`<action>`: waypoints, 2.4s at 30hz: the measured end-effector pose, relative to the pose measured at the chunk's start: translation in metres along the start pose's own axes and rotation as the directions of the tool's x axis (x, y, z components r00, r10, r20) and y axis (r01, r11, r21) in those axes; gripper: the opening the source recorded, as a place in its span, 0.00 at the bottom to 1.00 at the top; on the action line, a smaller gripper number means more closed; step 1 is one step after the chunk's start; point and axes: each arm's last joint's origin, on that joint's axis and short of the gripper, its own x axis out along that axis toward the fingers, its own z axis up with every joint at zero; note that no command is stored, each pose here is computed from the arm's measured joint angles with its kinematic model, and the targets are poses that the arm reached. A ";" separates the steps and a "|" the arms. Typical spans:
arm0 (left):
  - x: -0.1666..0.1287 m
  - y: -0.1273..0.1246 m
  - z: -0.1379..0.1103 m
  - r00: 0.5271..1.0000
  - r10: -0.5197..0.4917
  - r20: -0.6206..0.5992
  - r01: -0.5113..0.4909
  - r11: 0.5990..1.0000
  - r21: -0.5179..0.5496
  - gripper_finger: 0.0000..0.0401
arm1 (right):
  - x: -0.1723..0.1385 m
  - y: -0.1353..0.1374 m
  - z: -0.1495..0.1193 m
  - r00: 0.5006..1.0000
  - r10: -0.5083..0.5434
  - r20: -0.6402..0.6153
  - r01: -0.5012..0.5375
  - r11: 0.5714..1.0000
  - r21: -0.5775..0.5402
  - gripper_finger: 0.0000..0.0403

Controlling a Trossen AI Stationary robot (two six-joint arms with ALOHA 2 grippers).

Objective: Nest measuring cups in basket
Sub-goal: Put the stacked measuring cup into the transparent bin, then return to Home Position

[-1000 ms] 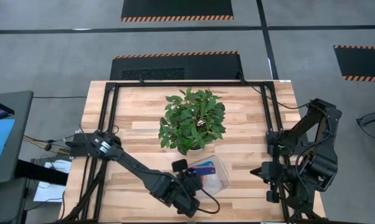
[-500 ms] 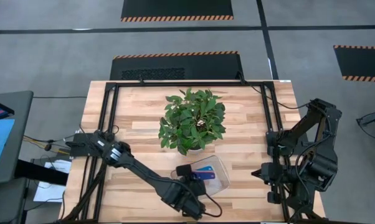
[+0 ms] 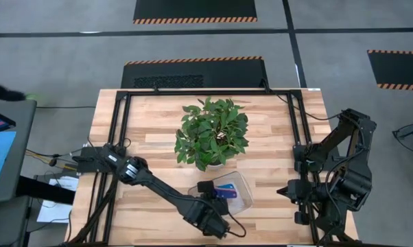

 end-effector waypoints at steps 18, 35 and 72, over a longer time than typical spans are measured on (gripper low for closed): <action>-0.009 0.014 0.015 0.991 -0.130 -0.031 0.129 0.991 -0.046 0.64 | 0.000 0.001 -0.001 0.999 0.026 -0.046 -0.026 1.000 0.009 0.07; -0.119 0.009 -0.049 0.954 -0.208 -0.216 0.146 0.951 -0.274 0.65 | -0.001 0.002 -0.003 0.996 0.045 -0.081 -0.043 0.998 0.036 0.07; -0.152 0.063 -0.253 1.000 -0.021 0.004 0.021 0.991 -0.135 0.03 | 0.230 -0.004 -0.011 0.812 -0.323 -0.486 0.549 0.703 0.452 0.03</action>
